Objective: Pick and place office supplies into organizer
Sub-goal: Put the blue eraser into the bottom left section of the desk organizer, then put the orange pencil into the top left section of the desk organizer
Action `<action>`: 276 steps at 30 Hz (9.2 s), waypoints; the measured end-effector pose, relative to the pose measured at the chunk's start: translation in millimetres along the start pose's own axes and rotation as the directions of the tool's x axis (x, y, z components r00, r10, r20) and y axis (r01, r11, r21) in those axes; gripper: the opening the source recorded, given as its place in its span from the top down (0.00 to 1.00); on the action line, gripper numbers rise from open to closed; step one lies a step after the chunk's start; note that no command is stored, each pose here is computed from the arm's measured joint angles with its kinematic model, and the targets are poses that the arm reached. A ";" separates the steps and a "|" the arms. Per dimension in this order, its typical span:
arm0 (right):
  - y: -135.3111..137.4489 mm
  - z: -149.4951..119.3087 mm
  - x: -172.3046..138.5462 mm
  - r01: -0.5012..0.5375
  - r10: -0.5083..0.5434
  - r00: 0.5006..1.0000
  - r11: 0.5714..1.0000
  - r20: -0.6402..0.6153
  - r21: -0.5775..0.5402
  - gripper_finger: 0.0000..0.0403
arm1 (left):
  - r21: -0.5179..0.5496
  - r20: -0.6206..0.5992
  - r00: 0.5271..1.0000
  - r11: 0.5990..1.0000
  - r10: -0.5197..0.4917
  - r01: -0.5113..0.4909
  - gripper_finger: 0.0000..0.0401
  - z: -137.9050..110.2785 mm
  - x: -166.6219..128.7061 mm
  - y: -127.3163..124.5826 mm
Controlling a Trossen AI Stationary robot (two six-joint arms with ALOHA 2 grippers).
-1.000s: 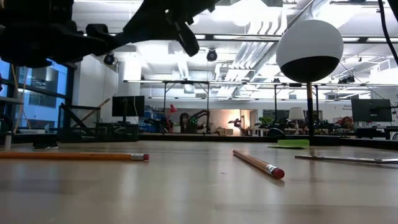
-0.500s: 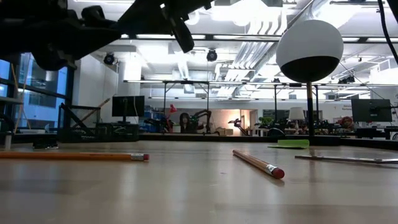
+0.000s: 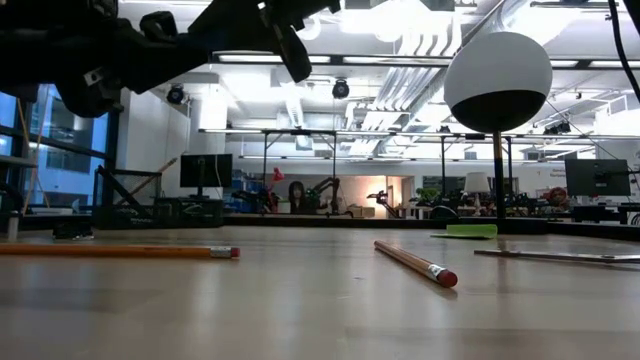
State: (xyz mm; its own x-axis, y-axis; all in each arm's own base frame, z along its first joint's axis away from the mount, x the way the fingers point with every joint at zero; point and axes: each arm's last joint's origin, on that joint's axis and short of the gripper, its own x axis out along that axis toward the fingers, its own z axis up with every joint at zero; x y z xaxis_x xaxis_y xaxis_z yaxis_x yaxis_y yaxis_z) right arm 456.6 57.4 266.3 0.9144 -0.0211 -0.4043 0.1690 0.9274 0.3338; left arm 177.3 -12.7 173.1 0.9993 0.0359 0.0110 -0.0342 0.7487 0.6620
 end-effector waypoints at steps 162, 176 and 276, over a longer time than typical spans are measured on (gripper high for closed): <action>50.2 -149.6 -124.5 0.429 -0.437 0.895 0.785 0.090 -0.447 0.73 | -0.736 -0.369 0.848 0.677 -0.380 -0.017 0.79 35.1 38.2 -96.2; 29.1 -176.3 -145.5 0.631 -0.594 0.774 0.751 0.221 -0.193 0.73 | -0.736 -0.416 0.819 0.676 -0.396 -0.047 0.84 8.7 20.7 -105.2; 11.0 -150.0 -74.7 -0.108 0.225 0.861 0.957 0.457 -0.268 0.49 | -0.632 -0.044 0.996 0.770 0.075 -0.087 0.97 47.0 56.3 -90.5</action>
State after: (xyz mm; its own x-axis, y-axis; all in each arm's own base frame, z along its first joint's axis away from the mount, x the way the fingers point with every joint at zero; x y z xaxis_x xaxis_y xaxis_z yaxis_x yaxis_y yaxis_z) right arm 335.0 125.3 172.5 0.9930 0.0198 0.1164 -0.0355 0.9903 0.1345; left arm 237.4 -109.5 149.0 0.9922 0.1216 0.0277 -0.1225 0.9918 0.0350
